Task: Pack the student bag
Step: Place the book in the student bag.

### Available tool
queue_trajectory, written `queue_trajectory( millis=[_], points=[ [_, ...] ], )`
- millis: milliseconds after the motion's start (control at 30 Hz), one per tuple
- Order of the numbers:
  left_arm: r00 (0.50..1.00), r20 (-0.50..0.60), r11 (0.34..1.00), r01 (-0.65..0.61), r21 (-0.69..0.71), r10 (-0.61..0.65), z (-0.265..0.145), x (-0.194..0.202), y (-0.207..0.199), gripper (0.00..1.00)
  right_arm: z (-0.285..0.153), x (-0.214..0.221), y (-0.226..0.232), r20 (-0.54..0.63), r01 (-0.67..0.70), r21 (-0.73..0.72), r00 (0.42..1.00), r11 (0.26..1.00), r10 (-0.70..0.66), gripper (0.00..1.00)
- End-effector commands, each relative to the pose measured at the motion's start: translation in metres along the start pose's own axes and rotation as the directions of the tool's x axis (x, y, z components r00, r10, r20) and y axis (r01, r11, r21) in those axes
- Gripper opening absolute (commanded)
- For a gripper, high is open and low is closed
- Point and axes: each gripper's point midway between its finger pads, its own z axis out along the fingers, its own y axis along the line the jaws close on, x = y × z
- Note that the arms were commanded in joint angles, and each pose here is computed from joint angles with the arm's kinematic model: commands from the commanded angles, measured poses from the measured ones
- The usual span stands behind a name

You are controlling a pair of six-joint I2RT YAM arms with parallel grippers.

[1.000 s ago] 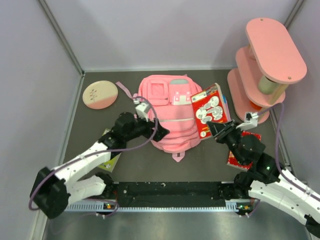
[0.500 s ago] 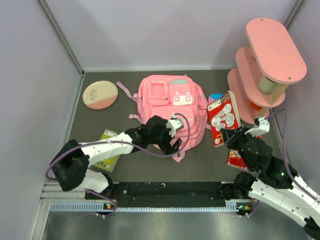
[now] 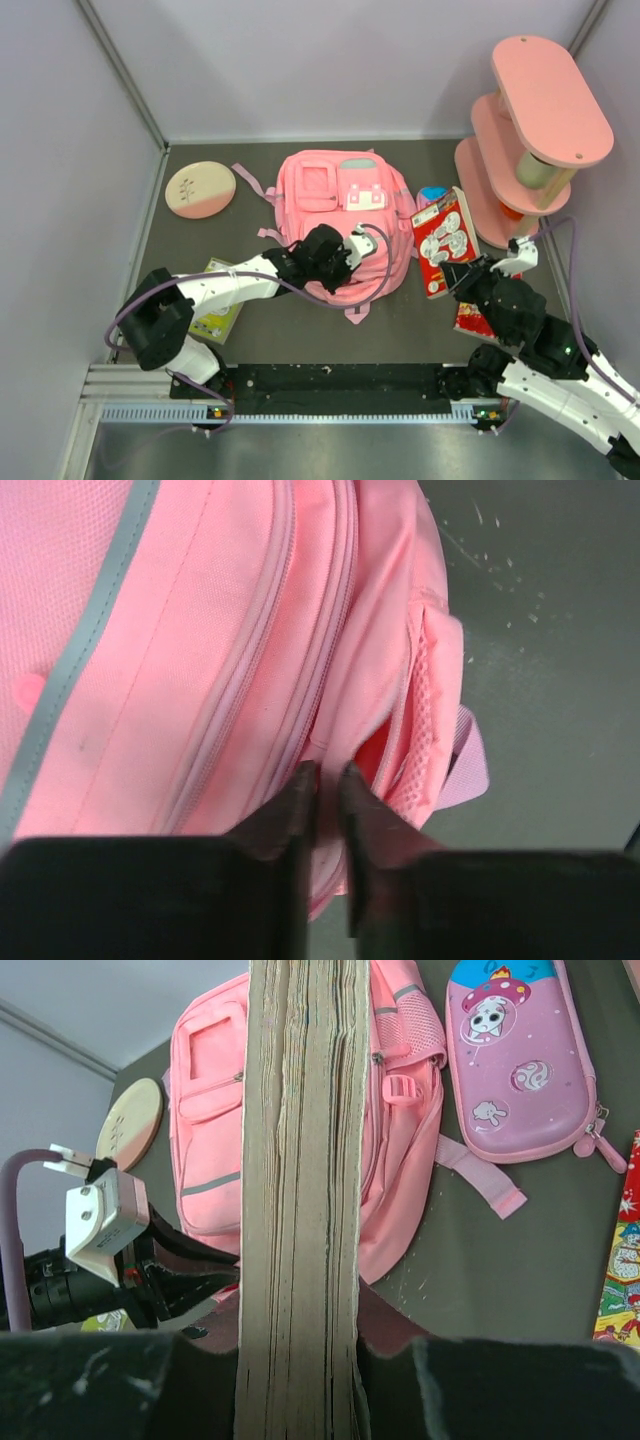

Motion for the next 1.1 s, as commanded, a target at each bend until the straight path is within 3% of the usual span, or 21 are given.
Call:
queue_trajectory(
  millis=[0,33,167,367,567,800,900,933,1067],
  points=[
    [0.999,0.033,1.000,-0.024,-0.016,0.025,0.001,-0.020,0.006,0.06,-0.006,-0.020,0.014,0.054,-0.068,-0.057,0.996,0.996,0.071,0.00],
    [0.999,0.029,1.000,-0.022,-0.013,0.022,0.001,-0.019,0.005,0.00,-0.007,-0.019,0.013,0.054,-0.070,-0.057,0.996,0.996,0.073,0.00],
    [0.999,0.046,0.998,0.005,-0.058,-0.002,-0.004,-0.025,0.012,0.00,-0.007,-0.016,0.010,0.045,-0.070,-0.052,0.996,0.996,0.073,0.00],
    [0.981,0.184,0.974,0.091,-0.209,-0.052,-0.035,-0.058,0.039,0.00,-0.011,-0.014,0.005,0.038,-0.066,-0.046,0.997,0.997,0.068,0.00],
    [0.949,0.305,0.952,0.167,-0.258,-0.084,-0.070,-0.089,0.059,0.00,-0.018,-0.015,-0.002,0.038,-0.093,-0.051,0.995,0.994,0.095,0.00],
    [0.844,0.530,0.906,0.286,-0.312,-0.083,-0.124,-0.146,0.080,0.00,-0.034,-0.008,0.006,-0.023,-0.182,-0.141,0.983,0.973,0.180,0.00],
    [0.794,0.603,0.889,0.331,-0.318,-0.080,-0.148,-0.179,0.087,0.00,-0.040,0.005,0.016,-0.106,-0.262,-0.185,0.964,0.947,0.245,0.00],
    [0.753,0.654,0.887,0.347,-0.303,-0.071,-0.162,-0.200,0.088,0.00,-0.042,0.013,0.022,-0.157,-0.290,-0.206,0.952,0.935,0.261,0.00],
    [0.733,0.675,0.875,0.382,-0.298,-0.090,-0.163,-0.220,0.094,0.00,-0.042,0.042,0.046,-0.313,-0.413,-0.247,0.890,0.876,0.332,0.00]
  ],
)
